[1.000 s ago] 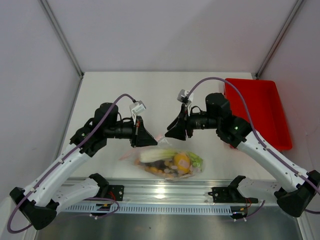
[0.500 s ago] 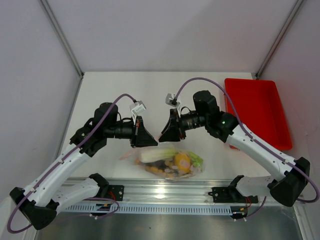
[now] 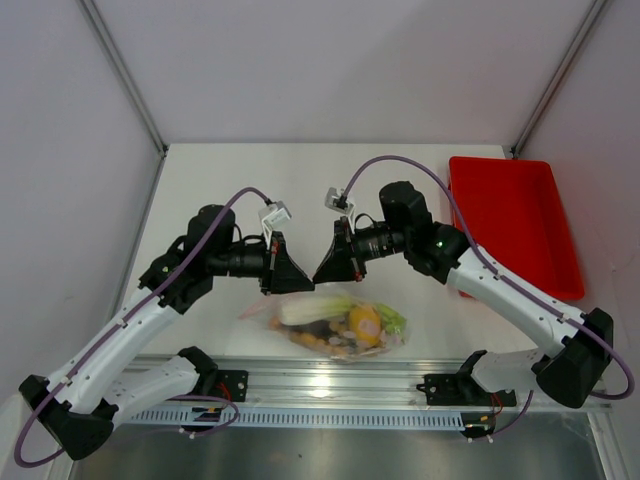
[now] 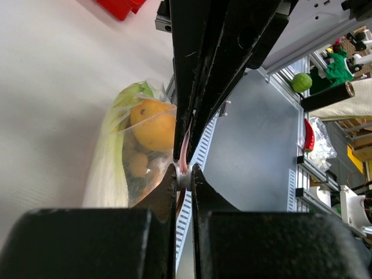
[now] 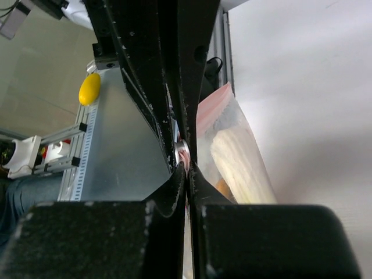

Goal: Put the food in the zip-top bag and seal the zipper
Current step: Zip the zipper food storage bag at the center of the board.

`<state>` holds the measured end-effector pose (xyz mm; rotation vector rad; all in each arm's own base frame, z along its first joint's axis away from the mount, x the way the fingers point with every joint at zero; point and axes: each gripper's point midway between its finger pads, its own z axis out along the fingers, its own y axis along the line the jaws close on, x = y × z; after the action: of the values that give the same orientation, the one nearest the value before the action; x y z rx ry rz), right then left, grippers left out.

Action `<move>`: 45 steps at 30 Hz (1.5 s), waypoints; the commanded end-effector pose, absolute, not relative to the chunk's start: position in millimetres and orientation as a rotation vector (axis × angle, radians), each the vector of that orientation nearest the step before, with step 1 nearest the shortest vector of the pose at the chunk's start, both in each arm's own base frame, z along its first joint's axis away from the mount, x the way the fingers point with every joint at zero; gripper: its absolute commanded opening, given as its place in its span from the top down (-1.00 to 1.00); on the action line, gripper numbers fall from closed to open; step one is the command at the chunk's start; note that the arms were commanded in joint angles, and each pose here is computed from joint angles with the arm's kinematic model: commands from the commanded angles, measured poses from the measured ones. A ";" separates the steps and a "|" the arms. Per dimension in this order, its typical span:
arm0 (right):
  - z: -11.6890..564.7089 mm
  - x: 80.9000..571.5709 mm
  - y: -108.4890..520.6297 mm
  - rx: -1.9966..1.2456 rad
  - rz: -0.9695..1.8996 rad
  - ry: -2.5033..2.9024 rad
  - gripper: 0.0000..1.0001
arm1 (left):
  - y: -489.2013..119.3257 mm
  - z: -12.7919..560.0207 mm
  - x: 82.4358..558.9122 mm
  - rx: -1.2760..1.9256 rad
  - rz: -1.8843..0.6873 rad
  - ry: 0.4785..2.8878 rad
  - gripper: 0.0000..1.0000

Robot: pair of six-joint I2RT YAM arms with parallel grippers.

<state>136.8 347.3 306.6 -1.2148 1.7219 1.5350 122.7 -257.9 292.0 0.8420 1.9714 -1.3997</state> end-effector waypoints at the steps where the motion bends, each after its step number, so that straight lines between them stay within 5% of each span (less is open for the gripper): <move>1: 338.8 167.9 348.1 -1.053 1.427 1.643 1.00 | -259.2 315.9 118.4 0.893 -1.411 1.860 0.99; 17: 344.7 209.8 324.2 -0.762 1.339 1.710 1.00 | -242.0 308.0 109.8 0.864 -1.330 1.930 0.99; 38: 333.9 183.4 300.0 -0.897 1.276 1.575 1.00 | -203.8 328.9 98.1 0.831 -1.122 1.926 0.99; 42: 343.3 179.8 306.7 -1.080 1.261 1.550 0.18 | -207.9 337.3 100.8 0.860 -1.127 1.895 0.99; 45: 354.3 173.3 312.9 -1.198 1.309 1.546 -0.16 | -213.4 345.2 104.7 0.885 -1.135 1.879 0.99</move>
<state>185.5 310.1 333.2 -1.0224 1.6432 1.2888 103.5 -205.7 312.4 0.8213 2.0198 -1.1112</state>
